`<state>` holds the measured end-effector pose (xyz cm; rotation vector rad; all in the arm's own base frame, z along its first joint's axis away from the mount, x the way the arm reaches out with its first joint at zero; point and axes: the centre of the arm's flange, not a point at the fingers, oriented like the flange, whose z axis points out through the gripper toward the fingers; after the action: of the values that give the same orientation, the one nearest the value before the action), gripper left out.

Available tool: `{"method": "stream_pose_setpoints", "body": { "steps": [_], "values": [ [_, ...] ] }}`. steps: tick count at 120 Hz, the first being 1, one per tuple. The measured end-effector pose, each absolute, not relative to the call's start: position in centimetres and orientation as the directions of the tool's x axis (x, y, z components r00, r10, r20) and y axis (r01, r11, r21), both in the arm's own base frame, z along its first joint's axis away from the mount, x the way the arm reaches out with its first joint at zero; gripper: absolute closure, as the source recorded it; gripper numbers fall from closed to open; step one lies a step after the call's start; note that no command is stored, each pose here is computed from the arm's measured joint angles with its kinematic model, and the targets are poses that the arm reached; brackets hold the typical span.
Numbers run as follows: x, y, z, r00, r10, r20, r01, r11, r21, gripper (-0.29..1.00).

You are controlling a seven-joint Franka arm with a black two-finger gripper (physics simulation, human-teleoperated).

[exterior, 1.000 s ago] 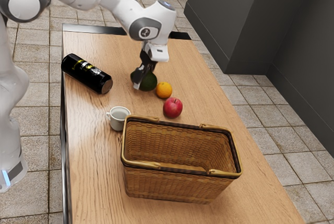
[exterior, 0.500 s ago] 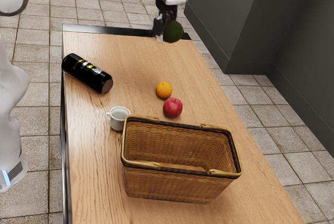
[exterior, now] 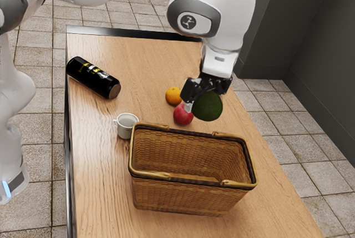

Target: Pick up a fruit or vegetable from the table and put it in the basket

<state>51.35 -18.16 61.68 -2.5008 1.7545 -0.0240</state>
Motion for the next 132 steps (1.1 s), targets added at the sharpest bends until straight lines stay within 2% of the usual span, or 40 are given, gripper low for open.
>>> {"method": "stream_pose_setpoints", "body": {
  "steps": [25,34,52,57,87,105,113,132],
  "values": [
    [50.4,-26.4,57.1,0.253,-0.964,-0.080,-0.967,-0.252,-0.032,0.57],
    [50.1,-27.9,56.2,0.241,-0.967,-0.086,-0.971,-0.240,-0.024,0.52],
    [52.0,-24.8,55.8,0.320,-0.944,-0.084,-0.948,-0.319,-0.019,0.43],
    [52.4,-24.1,55.7,0.336,-0.938,-0.083,-0.942,-0.335,-0.017,0.48],
    [52.5,-24.3,54.9,0.357,-0.929,-0.092,-0.933,-0.359,-0.001,0.25],
    [52.3,-24.5,54.9,0.360,-0.928,-0.093,-0.932,-0.363,0.011,0.15],
    [52.0,-24.5,55.4,0.359,-0.929,-0.087,-0.933,-0.361,0.009,0.19],
    [51.8,-24.7,57.6,0.354,-0.932,-0.070,-0.935,-0.355,-0.005,0.06]
  ]
}}
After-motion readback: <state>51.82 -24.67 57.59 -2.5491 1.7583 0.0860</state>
